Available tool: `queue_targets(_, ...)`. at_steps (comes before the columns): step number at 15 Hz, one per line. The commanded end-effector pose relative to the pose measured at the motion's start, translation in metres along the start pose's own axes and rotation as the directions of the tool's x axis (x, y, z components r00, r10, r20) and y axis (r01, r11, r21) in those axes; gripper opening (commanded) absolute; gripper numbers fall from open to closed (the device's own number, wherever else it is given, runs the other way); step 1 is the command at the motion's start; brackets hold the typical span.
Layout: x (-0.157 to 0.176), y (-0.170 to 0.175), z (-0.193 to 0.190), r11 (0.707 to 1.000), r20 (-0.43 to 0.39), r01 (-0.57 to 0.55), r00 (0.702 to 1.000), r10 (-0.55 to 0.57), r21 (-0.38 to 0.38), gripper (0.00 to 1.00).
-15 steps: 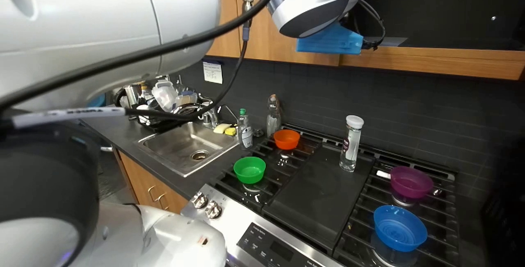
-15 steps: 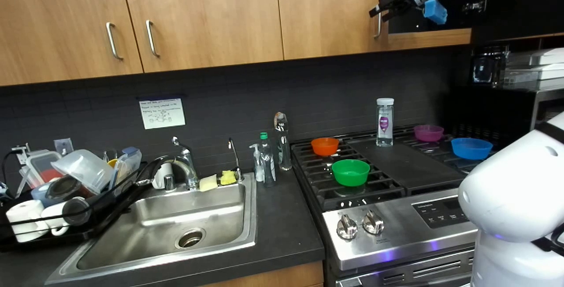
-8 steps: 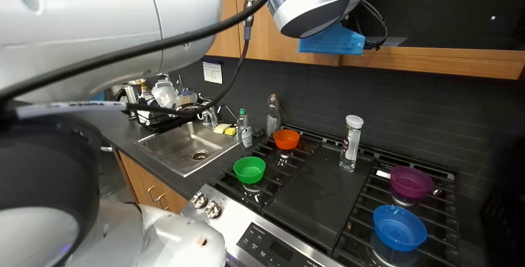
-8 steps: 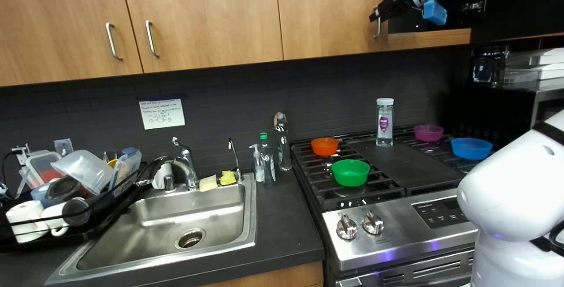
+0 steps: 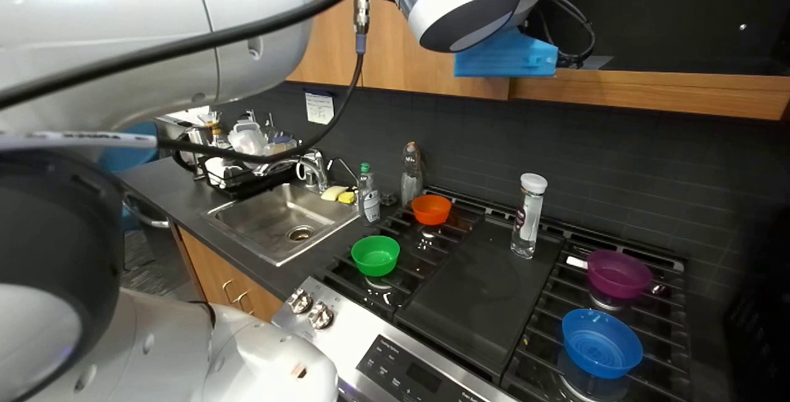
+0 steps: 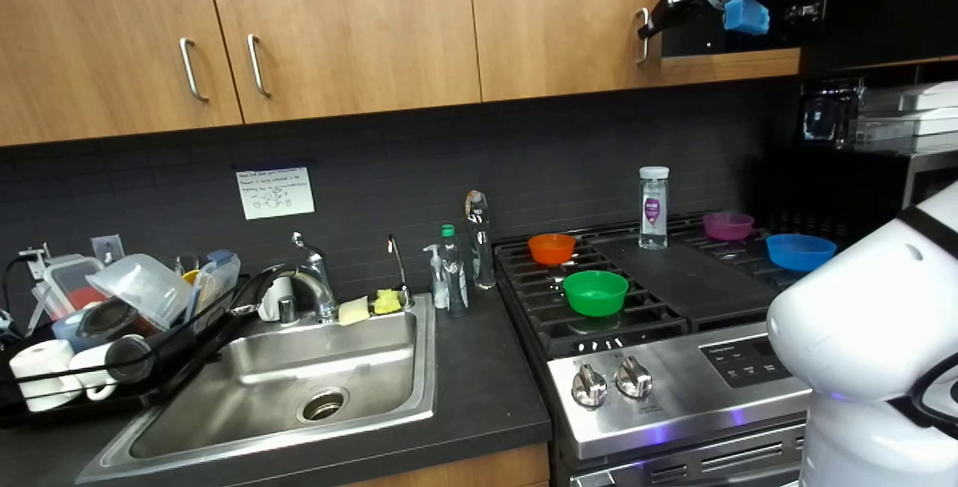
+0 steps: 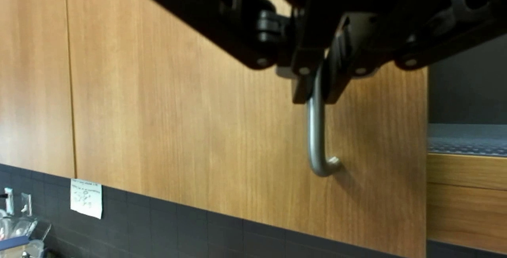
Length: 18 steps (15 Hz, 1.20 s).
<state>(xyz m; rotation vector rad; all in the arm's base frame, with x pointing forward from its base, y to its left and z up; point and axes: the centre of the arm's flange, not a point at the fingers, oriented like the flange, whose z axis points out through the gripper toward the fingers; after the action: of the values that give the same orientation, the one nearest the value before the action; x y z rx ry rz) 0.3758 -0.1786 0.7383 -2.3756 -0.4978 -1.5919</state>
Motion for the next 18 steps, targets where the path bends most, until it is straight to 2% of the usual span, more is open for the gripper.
queue_targets(1,0.003,-0.021,-0.006,1.0,0.014,0.016,1.0,-0.016,0.004,0.03)
queue_targets(18,-0.027,-0.071,-0.038,0.999,0.088,0.047,0.995,-0.047,0.002,0.03)
